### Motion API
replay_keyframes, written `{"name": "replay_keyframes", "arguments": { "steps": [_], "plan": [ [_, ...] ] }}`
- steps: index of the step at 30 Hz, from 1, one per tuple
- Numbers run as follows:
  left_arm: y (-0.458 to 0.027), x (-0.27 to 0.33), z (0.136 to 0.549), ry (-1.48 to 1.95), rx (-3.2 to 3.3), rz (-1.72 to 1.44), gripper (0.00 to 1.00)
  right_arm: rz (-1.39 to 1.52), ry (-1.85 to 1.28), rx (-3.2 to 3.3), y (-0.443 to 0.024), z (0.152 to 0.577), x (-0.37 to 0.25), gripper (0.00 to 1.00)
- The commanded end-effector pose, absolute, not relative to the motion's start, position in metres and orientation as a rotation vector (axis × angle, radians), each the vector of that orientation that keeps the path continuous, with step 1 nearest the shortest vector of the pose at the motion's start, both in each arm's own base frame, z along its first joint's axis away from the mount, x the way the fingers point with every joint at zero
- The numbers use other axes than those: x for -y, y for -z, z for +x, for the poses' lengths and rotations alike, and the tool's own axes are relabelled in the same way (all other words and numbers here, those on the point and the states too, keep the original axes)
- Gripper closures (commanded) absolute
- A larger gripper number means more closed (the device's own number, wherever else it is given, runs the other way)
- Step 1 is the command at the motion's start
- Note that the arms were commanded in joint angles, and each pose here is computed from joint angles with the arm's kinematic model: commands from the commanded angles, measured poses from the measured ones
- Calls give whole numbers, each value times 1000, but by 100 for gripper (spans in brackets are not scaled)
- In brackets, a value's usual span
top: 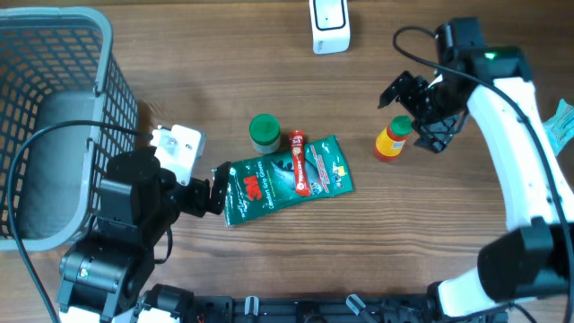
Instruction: Scan the item barcode
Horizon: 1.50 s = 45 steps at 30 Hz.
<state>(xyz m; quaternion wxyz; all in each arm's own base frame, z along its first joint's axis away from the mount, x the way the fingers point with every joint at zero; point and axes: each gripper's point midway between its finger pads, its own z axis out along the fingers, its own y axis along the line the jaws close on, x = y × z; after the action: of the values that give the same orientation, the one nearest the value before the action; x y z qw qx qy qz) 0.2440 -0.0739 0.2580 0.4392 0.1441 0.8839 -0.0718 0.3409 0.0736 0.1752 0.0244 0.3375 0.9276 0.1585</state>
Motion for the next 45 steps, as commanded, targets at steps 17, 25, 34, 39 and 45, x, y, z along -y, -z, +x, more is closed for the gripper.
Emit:
{"name": "replay_keyframes", "arguments": {
  "steps": [17,25,34,39,45],
  "plan": [
    [-258,74,244,189,-2195,350,0,1775,-772,-2675,-118,353,1,0],
    [-258,74,244,189,-2195,350,0,1534,-1286,-2924,-50,360,-41,0],
    [-258,74,244,189,-2195,350,0,1391,-1361,-3025,-36,354,-66,0],
    [-258,74,244,189,-2195,350,0,1355,-1353,-3070,-30,351,-78,0],
    [-258,74,244,189,-2195,350,0,1370,-1367,-3084,-19,346,-82,27]
  ]
}}
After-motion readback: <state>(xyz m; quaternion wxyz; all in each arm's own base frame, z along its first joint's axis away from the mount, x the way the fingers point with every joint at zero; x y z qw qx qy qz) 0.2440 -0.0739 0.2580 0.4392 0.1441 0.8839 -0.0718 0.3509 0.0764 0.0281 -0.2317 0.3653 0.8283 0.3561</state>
